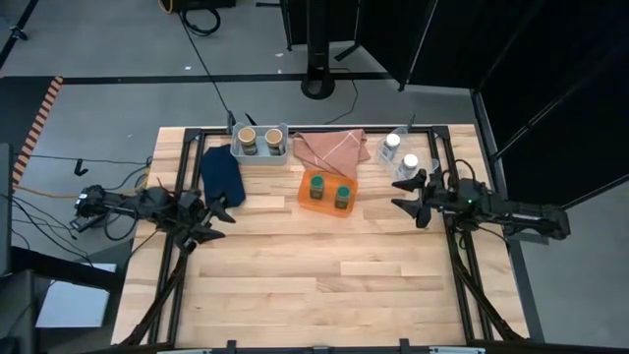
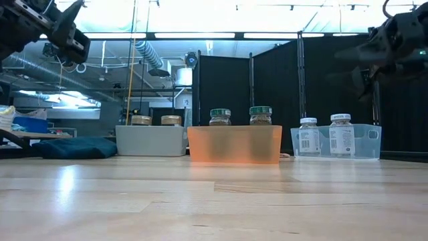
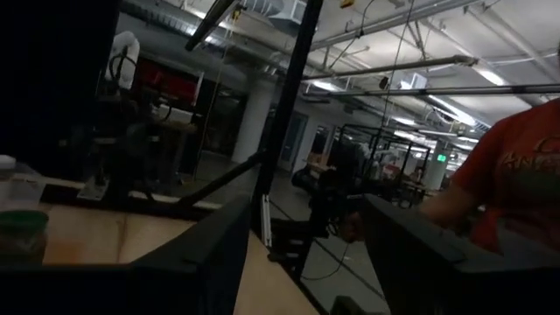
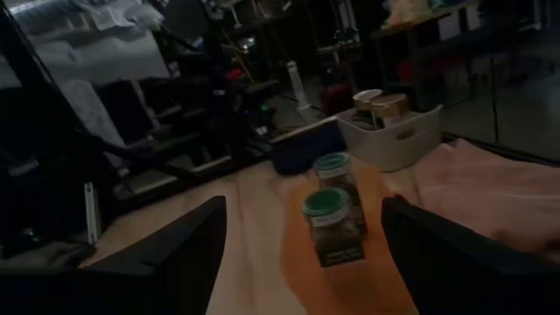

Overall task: Sort spices by type
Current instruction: Return to Home Position

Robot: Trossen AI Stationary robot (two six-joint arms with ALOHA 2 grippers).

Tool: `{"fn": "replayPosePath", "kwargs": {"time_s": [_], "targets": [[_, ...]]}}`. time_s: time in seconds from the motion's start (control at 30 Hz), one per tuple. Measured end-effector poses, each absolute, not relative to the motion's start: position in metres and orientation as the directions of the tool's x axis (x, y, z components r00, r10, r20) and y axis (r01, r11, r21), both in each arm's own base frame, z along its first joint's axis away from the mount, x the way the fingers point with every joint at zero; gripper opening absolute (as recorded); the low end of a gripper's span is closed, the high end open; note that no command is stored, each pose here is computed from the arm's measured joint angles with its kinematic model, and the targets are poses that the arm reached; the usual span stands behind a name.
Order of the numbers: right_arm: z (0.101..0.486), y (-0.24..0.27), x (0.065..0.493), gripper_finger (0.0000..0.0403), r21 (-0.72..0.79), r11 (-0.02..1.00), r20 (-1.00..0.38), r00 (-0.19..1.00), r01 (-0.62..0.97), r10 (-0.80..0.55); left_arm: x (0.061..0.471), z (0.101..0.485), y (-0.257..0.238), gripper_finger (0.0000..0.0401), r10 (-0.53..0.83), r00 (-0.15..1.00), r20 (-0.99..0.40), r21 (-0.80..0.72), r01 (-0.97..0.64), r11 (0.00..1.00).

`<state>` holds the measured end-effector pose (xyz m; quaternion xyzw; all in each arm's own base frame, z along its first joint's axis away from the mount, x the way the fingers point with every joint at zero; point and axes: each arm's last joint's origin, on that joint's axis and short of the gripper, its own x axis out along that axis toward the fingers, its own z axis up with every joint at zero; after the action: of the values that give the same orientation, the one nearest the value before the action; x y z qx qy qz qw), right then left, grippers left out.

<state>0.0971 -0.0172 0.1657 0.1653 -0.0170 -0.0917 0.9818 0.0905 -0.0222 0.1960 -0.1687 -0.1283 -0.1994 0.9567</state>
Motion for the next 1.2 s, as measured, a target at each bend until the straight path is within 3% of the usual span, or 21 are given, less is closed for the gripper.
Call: {"fn": "replayPosePath", "kwargs": {"time_s": [0.43, 0.57, 0.73, 1.2], "targets": [[0.164, -0.015, 0.1, 0.0309, 0.273, 0.953, -0.022, 0.991, 0.13, -0.129, 0.094, 0.188, -0.018, 0.0224, -0.203, 0.95, 0.236, -0.231, 0.258, 0.938], [0.164, -0.013, 0.1, 0.0313, 0.273, 0.96, -0.019, 0.998, 0.058, -0.055, 0.096, 0.183, -0.013, 0.0224, -0.05, 0.982, 0.184, -0.181, 0.084, 0.98], [0.165, -0.013, 0.1, 0.0312, 0.26, 0.964, -0.017, 0.998, 0.056, -0.054, 0.096, 0.182, -0.003, 0.0224, 0.164, 0.973, 0.165, -0.238, -0.122, 0.964], [0.164, -0.013, 0.1, 0.0314, 0.203, 0.978, -0.024, 0.999, 0.046, -0.042, 0.097, 0.177, 0.004, 0.0224, 0.189, 0.975, 0.121, -0.255, -0.153, 0.955]]}}
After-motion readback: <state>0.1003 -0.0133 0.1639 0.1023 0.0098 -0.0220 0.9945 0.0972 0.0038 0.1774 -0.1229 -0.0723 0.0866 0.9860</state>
